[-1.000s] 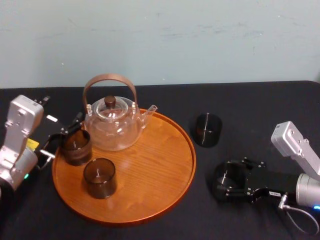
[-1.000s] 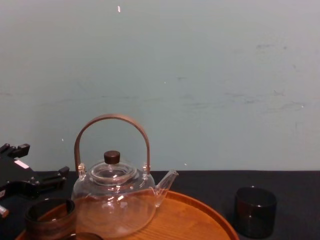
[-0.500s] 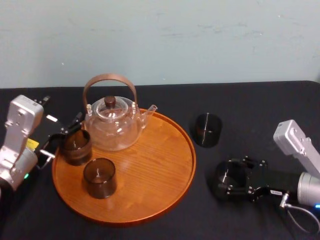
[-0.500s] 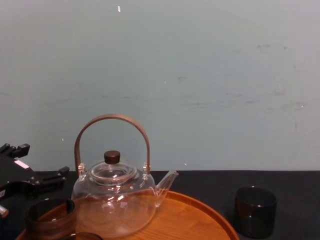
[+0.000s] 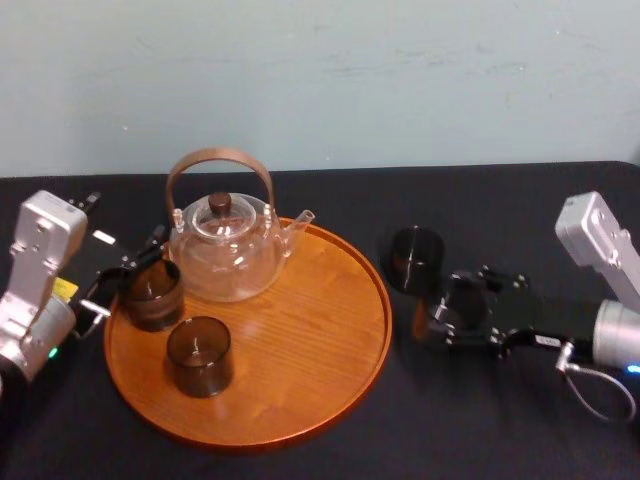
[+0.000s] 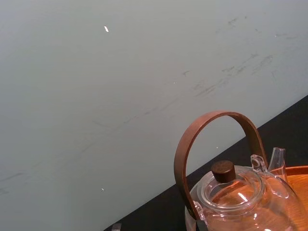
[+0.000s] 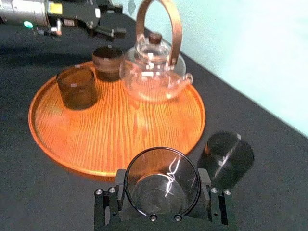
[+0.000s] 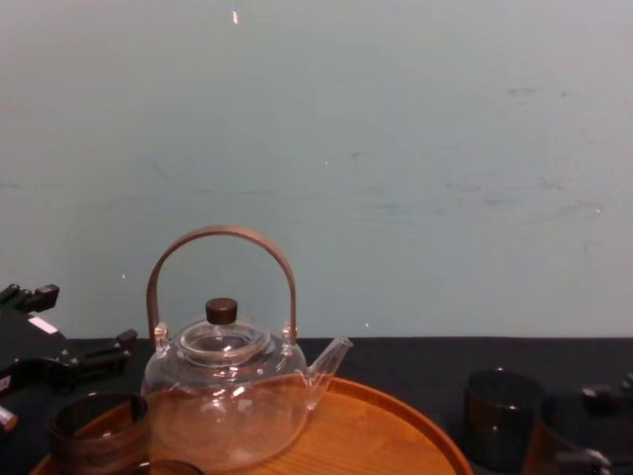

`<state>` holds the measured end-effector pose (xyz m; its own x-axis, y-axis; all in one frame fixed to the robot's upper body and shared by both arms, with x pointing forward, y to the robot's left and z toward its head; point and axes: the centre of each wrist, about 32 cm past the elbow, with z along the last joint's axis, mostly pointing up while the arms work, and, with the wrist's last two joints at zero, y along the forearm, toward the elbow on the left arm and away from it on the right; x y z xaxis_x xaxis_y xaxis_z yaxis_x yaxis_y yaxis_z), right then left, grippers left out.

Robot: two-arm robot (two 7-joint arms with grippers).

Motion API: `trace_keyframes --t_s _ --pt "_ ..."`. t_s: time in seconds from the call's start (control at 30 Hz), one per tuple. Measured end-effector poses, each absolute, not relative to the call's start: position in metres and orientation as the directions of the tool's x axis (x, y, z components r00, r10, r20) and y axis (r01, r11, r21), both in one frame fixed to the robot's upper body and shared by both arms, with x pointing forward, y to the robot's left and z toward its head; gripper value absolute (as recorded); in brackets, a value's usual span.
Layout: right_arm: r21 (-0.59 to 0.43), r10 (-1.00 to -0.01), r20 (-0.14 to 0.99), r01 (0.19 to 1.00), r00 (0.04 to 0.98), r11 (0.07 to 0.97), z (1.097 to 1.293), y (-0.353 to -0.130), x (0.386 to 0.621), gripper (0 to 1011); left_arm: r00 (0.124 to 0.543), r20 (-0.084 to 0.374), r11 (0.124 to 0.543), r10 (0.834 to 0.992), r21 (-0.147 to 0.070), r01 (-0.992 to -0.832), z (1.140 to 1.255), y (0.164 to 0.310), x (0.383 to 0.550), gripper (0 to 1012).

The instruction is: Pick up the glass from the table and place it on the tray.

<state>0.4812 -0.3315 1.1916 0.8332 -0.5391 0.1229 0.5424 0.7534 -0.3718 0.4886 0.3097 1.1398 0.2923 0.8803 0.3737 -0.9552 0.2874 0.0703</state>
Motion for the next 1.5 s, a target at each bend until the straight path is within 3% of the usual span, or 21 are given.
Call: trace_keyframes --t_s 0.23,0.63,1.03,1.5 --pt "-0.325 -0.501 0.157 0.523 0.851 0.788 1.203 -0.316 0.499 905 0.292 0.374 0.287 0.880 0.070 -0.955 1.140 0.310 0.489 1002" --pt "-0.277 -0.442 0.176 0.475 0.879 0.835 1.206 -0.280 0.523 905 0.292 0.374 0.287 0.880 0.070 -0.955 1.140 0.310 0.489 1001" --pt "-0.272 -0.373 0.184 0.411 0.910 0.870 1.197 -0.246 0.538 905 0.292 0.374 0.287 0.880 0.070 -0.955 1.140 0.310 0.489 1001" --pt "-0.306 -0.308 0.164 0.345 0.937 0.887 1.178 -0.229 0.546 905 0.292 0.374 0.287 0.880 0.070 -0.955 1.140 0.310 0.489 1002"
